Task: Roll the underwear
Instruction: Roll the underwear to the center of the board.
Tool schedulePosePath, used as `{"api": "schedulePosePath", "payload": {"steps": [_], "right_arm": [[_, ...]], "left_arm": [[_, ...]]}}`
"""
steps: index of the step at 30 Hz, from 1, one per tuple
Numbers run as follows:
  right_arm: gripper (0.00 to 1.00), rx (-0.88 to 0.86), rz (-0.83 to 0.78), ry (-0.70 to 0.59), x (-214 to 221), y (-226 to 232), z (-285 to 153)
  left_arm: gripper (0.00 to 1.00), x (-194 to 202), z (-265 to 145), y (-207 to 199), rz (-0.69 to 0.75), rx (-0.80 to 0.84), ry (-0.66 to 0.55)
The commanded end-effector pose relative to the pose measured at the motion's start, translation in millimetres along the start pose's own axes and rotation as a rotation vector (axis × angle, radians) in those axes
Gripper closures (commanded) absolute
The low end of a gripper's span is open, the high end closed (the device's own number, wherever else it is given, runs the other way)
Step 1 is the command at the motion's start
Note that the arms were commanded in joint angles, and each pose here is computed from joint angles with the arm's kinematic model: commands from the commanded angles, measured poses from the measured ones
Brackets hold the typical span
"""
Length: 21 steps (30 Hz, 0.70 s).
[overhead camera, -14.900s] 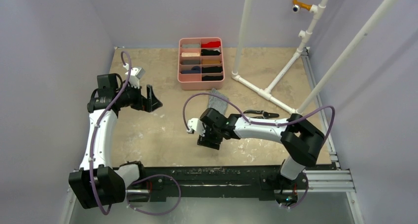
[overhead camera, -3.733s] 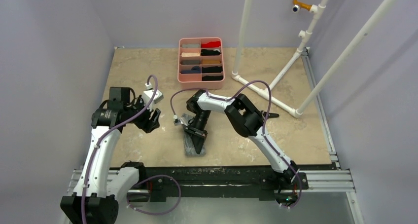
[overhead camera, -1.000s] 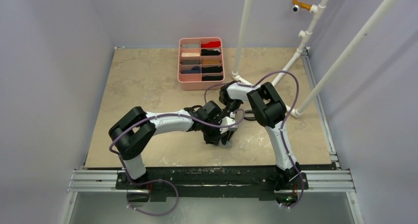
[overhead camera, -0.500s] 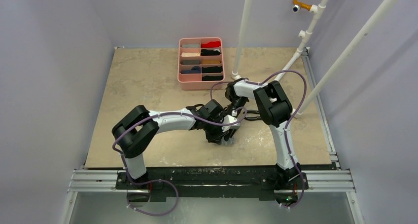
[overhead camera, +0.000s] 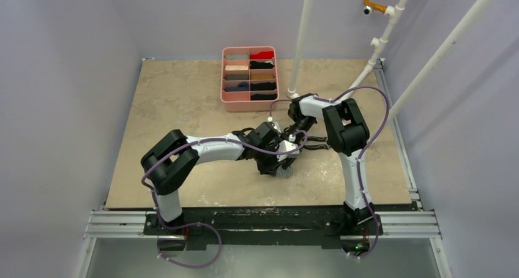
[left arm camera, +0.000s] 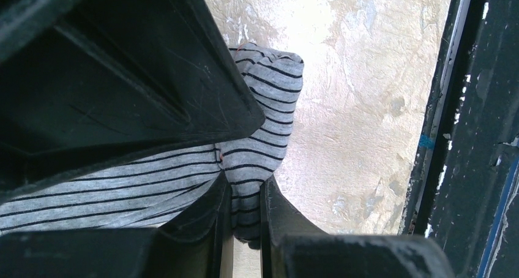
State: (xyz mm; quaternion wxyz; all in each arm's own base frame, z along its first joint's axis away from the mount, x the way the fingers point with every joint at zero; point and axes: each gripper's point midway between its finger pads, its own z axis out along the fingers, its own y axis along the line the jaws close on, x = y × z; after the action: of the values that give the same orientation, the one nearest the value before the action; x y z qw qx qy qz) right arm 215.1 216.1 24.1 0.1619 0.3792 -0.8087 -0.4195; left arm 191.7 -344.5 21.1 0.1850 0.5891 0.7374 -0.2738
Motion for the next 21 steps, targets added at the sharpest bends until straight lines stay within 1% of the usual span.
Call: {"api": "schedulePosePath", "payload": {"steps": [1, 8, 15, 21], "right_arm": [[0.59, 0.118, -0.156, -0.087, -15, -33, -21], [0.59, 0.133, -0.141, -0.138, -16, -39, -36], [0.59, 0.106, -0.123, -0.170, -13, -40, -49], [0.59, 0.140, -0.158, -0.228, -16, -33, -67]], "left_arm": [[1.00, 52, 5, -2, -0.076, 0.001, 0.174], [1.00, 52, 4, -1, -0.084, 0.001, 0.174], [1.00, 52, 5, 1, -0.093, -0.003, 0.179], [1.00, 52, 3, 4, -0.131, 0.003, 0.177]]}}
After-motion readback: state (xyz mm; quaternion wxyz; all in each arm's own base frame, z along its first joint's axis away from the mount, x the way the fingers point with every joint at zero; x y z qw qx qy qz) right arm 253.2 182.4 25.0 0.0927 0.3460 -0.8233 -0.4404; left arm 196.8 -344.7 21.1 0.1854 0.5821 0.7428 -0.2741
